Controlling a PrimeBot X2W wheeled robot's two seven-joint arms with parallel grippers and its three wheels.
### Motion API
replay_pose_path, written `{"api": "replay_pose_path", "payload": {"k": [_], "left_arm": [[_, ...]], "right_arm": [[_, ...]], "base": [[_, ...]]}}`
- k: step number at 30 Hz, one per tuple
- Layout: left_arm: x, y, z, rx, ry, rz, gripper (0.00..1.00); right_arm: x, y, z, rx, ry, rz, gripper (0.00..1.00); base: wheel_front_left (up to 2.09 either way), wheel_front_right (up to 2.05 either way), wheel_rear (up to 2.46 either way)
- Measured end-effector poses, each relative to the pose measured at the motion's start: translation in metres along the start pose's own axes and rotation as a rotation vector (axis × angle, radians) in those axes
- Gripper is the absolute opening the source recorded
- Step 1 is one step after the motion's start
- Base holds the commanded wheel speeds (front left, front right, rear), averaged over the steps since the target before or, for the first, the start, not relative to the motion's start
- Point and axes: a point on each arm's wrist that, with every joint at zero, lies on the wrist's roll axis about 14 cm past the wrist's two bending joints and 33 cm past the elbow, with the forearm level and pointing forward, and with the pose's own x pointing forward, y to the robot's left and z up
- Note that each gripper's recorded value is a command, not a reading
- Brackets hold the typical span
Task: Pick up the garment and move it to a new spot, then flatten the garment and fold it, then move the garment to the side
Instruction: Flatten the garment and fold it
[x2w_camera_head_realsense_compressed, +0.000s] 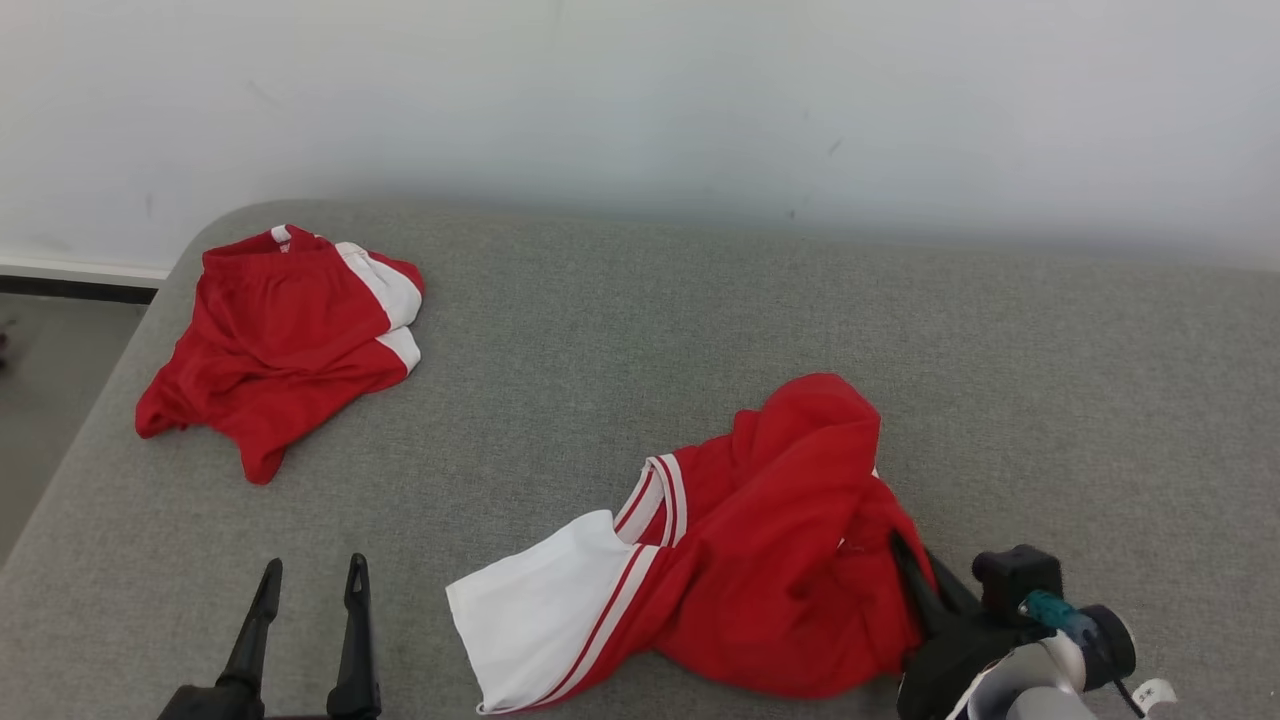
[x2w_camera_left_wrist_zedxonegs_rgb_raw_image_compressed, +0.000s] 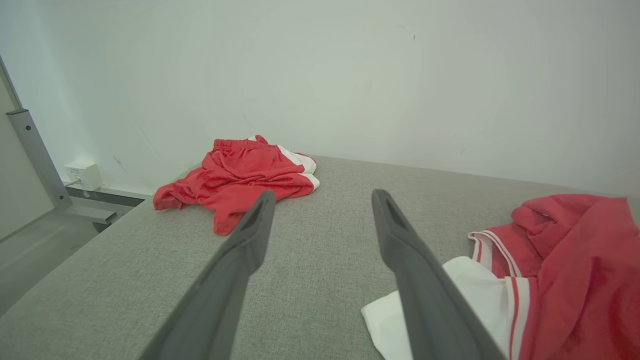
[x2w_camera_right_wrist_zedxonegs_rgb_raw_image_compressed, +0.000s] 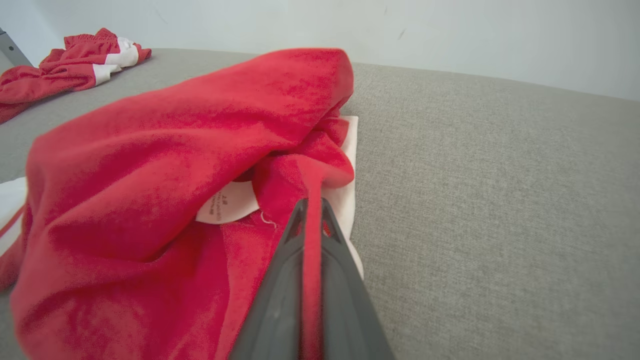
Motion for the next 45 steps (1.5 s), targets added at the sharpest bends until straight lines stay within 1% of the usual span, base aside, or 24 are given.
{"api": "replay_pose_path", "payload": {"k": [2,4,5,6,10,12,14,17,18,19,21,25,31,40,45], "left_arm": [[0.000,0.002,-0.001,0.000,0.002,0.005,1.00],[0.001,0.002,0.000,-0.001,0.001,0.004,1.00],[0.002,0.001,0.000,-0.002,0.001,0.002,1.00],[0.003,-0.001,0.000,-0.004,-0.001,-0.003,1.00],[0.006,-0.006,0.000,-0.011,-0.002,-0.017,1.00],[0.007,-0.008,-0.001,-0.013,-0.001,-0.023,1.00],[0.007,-0.009,-0.001,-0.015,0.000,-0.025,1.00],[0.007,-0.009,-0.001,-0.017,0.000,-0.026,1.00],[0.007,-0.009,-0.002,-0.018,0.001,-0.025,1.00],[0.008,-0.009,-0.002,-0.019,0.002,-0.024,1.00],[0.008,-0.010,-0.003,-0.019,0.004,-0.025,1.00],[0.011,-0.011,-0.002,-0.018,0.000,-0.028,1.00],[0.015,-0.017,0.001,-0.013,-0.009,-0.050,1.00],[0.020,-0.031,0.002,-0.016,-0.015,-0.093,1.00],[0.019,-0.036,0.004,-0.019,-0.022,-0.108,1.00]], "right_arm": [[0.004,-0.008,0.009,-0.002,-0.029,-0.016,0.00],[0.006,-0.022,0.025,-0.004,-0.083,-0.045,0.00],[0.006,-0.031,0.034,-0.009,-0.110,-0.064,0.00],[0.003,-0.052,0.053,-0.019,-0.169,-0.108,0.00],[-0.008,-0.086,0.085,-0.033,-0.264,-0.187,0.00],[-0.015,-0.102,0.092,-0.023,-0.289,-0.231,0.00],[-0.022,-0.114,0.091,-0.012,-0.295,-0.269,0.00],[-0.031,-0.122,0.065,0.021,-0.243,-0.306,0.00],[-0.034,-0.122,0.056,0.028,-0.223,-0.311,0.21],[-0.035,-0.122,0.052,0.031,-0.214,-0.315,1.00],[-0.037,-0.123,0.053,0.041,-0.225,-0.326,1.00],[-0.047,-0.127,0.079,0.022,-0.319,-0.349,1.00],[-0.064,-0.112,0.098,0.016,-0.412,-0.344,1.00],[-0.095,-0.092,0.095,0.009,-0.450,-0.336,1.00],[-0.109,-0.078,0.082,0.028,-0.436,-0.331,1.00]], "base": [[0.00,0.00,0.00],[0.00,0.00,0.00],[0.00,0.00,0.00],[0.00,0.00,0.00],[0.00,0.00,0.00],[0.00,0.00,0.00],[0.00,0.00,0.00],[0.00,0.00,0.00],[0.00,0.00,0.00],[0.00,0.00,0.00],[0.00,0.00,0.00],[0.00,0.00,0.00],[0.00,0.00,0.00],[0.00,0.00,0.00],[0.00,0.00,0.00]]}}
